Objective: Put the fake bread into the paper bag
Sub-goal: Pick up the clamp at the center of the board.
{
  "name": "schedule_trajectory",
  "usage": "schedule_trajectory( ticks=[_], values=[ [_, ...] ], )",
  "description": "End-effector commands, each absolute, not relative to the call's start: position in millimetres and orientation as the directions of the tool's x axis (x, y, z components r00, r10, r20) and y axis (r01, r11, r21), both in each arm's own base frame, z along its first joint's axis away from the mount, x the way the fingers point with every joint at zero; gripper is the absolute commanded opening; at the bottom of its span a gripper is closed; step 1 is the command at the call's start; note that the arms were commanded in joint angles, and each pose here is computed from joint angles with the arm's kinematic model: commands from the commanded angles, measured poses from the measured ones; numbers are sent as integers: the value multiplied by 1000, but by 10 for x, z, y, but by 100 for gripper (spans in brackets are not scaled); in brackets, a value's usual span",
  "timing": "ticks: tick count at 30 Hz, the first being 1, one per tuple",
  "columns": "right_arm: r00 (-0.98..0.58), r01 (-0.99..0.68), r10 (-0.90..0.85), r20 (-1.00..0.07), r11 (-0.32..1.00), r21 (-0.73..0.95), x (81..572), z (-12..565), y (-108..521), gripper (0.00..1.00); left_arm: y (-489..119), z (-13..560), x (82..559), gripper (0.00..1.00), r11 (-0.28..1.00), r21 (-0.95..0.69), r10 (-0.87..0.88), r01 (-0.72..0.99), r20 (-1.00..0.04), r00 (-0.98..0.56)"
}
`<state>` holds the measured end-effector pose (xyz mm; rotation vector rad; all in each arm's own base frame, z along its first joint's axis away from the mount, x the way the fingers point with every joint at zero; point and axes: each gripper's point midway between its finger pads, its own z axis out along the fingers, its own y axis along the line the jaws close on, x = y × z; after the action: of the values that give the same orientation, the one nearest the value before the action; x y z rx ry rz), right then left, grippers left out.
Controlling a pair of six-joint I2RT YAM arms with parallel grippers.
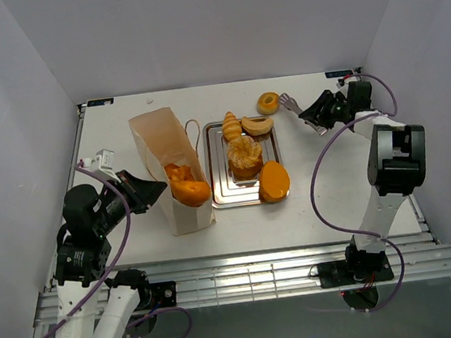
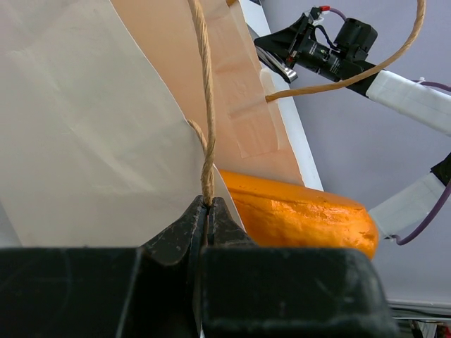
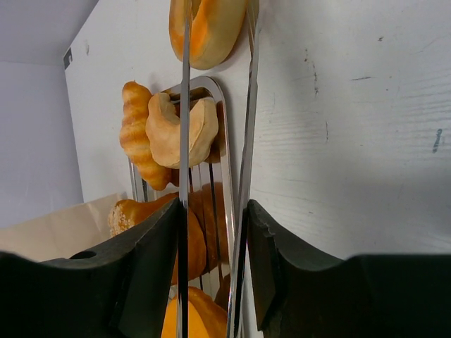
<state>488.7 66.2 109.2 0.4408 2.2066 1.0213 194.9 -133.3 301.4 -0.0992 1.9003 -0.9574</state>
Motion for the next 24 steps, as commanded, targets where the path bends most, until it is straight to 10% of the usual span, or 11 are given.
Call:
schedule_trajectory(
  ticks=[1,24],
  values=[
    [-708,-64,533,-463,604,794,5040,1349,698,47,-1312,3101,1924,0,687,-654,-457,318,-728,-511],
    [-740,-24,544,-395,565,825,5067,1064,836,49,-1325,3147,1933,0,680,-658,-460,325,-727,-509]
  ],
)
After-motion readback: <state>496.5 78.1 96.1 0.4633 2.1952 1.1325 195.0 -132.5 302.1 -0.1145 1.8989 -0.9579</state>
